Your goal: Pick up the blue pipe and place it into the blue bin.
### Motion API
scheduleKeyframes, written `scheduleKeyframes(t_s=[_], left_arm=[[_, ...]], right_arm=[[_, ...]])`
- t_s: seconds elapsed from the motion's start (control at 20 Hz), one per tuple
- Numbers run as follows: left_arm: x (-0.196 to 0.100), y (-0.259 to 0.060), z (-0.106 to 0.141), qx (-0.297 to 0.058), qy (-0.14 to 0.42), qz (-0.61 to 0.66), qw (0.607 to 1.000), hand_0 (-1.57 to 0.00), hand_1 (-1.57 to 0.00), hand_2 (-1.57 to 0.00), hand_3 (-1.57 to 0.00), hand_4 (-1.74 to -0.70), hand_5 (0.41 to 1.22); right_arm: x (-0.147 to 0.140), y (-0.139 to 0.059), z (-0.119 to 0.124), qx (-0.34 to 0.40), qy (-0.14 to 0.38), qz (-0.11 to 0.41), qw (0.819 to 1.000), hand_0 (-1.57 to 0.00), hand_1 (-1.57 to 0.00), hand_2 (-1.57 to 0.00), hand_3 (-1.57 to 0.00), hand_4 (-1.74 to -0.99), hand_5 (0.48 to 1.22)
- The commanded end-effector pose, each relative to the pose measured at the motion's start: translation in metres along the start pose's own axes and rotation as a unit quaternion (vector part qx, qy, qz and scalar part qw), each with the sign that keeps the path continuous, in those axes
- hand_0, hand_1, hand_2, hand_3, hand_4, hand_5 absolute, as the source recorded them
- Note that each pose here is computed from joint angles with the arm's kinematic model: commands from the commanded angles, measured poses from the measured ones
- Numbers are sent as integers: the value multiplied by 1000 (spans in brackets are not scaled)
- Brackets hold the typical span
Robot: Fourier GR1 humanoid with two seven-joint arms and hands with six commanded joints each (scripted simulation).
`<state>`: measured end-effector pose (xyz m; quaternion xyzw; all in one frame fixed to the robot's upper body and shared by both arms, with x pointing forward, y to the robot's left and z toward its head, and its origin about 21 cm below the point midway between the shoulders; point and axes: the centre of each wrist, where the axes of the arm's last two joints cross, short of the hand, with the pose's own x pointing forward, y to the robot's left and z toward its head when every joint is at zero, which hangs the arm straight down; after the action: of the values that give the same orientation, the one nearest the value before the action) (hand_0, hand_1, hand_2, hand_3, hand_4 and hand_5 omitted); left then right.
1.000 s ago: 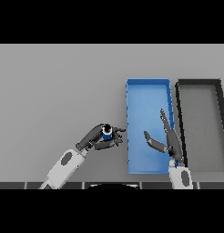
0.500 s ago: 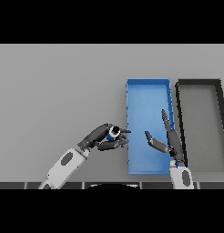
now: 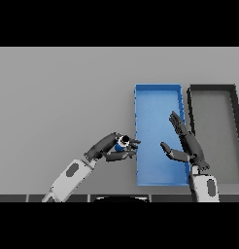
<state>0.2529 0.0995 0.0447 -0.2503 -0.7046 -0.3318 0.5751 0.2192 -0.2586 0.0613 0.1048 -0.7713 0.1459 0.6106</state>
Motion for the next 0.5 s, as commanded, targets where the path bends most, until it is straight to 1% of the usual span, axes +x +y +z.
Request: scheduleKeyframes(t_s=[0.0,0.1,0.15,0.2,0.25,0.3,0.35,0.45], left_arm=[[0,1,3,-1,-3,0,1000,-1571,-1571,-1571,-1495,-1741,1221],[1,1,1,-1,-2,-3,1000,-1571,-1571,-1571,-1493,-1741,1221],[3,3,-3,0,-2,-6,1000,-1571,-1571,-1571,-1491,-1741,1221],[0,1,0,0,-1,-5,1000,-1571,-1571,-1571,-1489,-1741,1221],[-1,1,-2,3,1,-7,1000,-1571,-1571,-1571,-1488,-1741,1221],[-1,3,3,2,-4,-9,1000,-1571,-1571,-1571,-1487,-1741,1221],[-3,3,1,2,-1,-9,1000,-1571,-1571,-1571,-1486,-1741,1221],[1,4,1,-2,-3,-11,1000,-1571,-1571,-1571,-1484,-1741,1221]], right_arm=[[9,-3,-2,32,0,-8,999,1,1,1,1,-1256,558],[34,-3,-14,96,-3,-1,995,1,1,1,1,-1303,515],[47,0,-20,126,-2,-1,992,1,1,1,1,-1314,500],[55,3,-23,152,-7,2,988,1,1,1,1,-1319,501],[63,9,-29,181,-5,8,984,1,1,1,1,-1314,500],[67,10,-34,200,0,11,980,1,1,1,1,-1306,502],[72,15,-44,217,0,16,976,1,1,1,1,-1309,503],[81,26,-55,253,-13,36,967,1,1,1,1,-1311,517]])
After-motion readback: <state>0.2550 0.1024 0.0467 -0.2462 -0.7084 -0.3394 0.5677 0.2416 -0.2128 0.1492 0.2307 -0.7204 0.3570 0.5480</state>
